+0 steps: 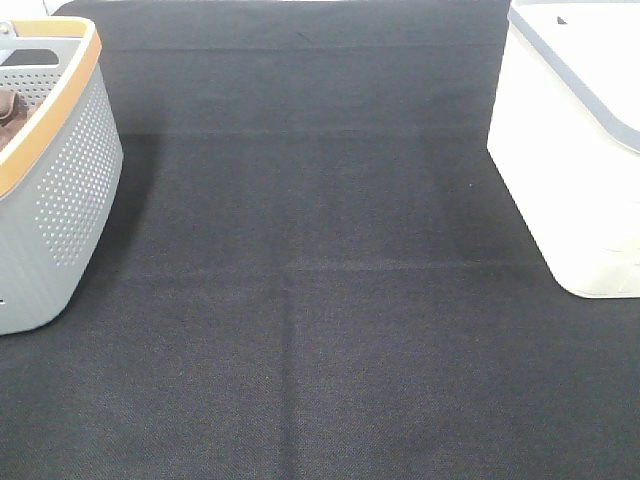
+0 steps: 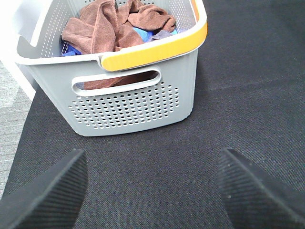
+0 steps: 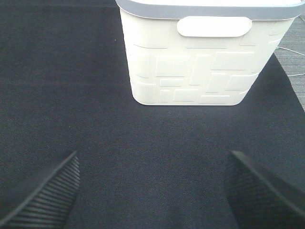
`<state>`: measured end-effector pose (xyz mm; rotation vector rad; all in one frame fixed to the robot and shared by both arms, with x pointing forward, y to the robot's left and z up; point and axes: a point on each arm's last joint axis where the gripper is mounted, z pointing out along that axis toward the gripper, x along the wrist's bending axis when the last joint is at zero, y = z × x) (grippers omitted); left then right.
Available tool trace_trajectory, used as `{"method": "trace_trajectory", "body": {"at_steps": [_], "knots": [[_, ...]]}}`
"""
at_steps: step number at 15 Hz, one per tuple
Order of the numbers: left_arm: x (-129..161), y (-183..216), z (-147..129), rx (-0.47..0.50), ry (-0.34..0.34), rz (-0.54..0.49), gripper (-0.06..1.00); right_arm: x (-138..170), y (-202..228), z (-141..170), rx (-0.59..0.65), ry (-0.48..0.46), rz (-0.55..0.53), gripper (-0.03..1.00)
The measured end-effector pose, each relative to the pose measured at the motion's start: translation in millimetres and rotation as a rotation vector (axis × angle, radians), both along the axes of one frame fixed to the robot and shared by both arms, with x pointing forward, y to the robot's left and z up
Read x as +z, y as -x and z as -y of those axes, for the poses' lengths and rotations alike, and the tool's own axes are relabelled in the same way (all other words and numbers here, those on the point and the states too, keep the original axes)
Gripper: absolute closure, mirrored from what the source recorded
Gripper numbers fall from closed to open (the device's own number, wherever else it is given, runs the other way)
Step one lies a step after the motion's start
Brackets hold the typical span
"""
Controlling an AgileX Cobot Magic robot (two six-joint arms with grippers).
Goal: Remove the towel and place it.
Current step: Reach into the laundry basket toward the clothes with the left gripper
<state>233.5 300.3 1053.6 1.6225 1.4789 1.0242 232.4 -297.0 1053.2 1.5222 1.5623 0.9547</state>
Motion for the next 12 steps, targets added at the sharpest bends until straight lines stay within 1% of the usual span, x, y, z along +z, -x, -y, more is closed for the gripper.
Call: {"method": "trace_trajectory", "body": {"at_steps": [4, 7, 8, 9, 10, 12], "knots": [[3, -8, -2, 0.012, -0.019, -0.025, 0.23, 0, 0, 0, 0.0, 0.0, 0.0, 0.19], [20, -30, -4, 0.024, -0.041, 0.056, 0.27, 0, 0, 0, 0.0, 0.0, 0.0, 0.19], [20, -30, -4, 0.024, -0.041, 0.056, 0.27, 0, 0, 0, 0.0, 0.0, 0.0, 0.19], [24, -42, -4, 0.022, -0.043, 0.079, 0.27, 0, 0, 0, 0.0, 0.0, 0.0, 0.19], [30, -60, -5, 0.027, -0.029, 0.091, 0.27, 0, 0, 0, 0.0, 0.0, 0.0, 0.19], [41, -86, -5, 0.03, -0.023, 0.087, 0.27, 0, 0, 0, 0.0, 0.0, 0.0, 0.19]]}}
